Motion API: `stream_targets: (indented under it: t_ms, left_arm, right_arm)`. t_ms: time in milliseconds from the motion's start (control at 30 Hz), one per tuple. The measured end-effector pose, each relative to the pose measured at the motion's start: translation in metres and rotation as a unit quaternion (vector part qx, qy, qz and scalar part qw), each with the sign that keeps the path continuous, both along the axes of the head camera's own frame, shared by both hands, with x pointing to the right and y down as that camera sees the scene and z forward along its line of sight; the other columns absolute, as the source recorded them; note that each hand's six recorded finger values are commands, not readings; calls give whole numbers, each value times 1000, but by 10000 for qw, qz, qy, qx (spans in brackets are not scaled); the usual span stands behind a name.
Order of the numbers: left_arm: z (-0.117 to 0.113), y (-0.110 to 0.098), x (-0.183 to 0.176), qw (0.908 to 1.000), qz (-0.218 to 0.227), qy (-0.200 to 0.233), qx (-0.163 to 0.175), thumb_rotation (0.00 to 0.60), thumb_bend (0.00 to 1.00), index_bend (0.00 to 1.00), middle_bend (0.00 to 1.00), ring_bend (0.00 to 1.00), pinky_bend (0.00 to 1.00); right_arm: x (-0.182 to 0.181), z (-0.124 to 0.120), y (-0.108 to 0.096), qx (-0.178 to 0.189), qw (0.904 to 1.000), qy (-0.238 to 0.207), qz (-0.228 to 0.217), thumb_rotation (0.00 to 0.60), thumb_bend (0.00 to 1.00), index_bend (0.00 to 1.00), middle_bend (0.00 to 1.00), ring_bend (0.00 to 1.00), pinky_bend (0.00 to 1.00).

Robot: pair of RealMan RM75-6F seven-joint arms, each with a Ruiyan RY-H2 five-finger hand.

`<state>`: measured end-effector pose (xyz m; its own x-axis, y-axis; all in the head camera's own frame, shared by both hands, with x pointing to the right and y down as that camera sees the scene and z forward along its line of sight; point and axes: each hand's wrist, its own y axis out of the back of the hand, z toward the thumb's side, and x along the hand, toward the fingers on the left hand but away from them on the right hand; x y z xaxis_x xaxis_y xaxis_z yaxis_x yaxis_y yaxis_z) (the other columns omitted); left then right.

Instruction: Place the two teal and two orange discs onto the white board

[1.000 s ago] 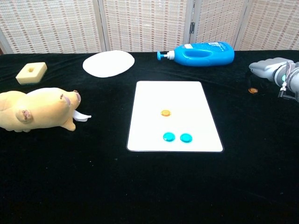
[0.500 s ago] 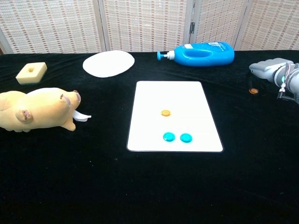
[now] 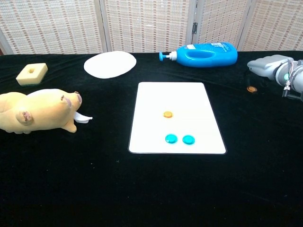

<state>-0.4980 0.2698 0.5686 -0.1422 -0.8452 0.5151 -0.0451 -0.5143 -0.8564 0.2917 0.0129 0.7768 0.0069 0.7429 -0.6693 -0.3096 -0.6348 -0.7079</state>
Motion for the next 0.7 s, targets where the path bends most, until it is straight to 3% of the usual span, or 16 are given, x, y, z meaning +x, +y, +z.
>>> stream_targets:
  t_ms: [167, 400, 533, 700]
  left_arm:
    - [-2, -1, 2, 10000, 17, 16, 37, 600, 100, 0, 0, 0, 0]
    - [-4, -1, 2, 10000, 18, 18, 69, 600, 100, 0, 0, 0, 0]
    - [-5, 0, 2, 10000, 13, 24, 71, 600, 100, 0, 0, 0, 0]
    - [-4, 1, 0, 10000, -8, 20, 51, 600, 100, 0, 0, 0, 0]
  right_arm:
    - [-33, -17, 11, -112, 9980, -490, -390, 600, 421, 515, 198, 76, 0]
    - [-98, -46, 51, -462, 9842, -1251, -1168, 600, 422, 515, 198, 76, 0]
    - [-124, -52, 64, -530, 9770, -1343, -1567, 600, 422, 516, 192, 75, 0]
    - [-147, -45, 75, -615, 9728, -1389, -1748, 600, 422, 515, 191, 75, 0]
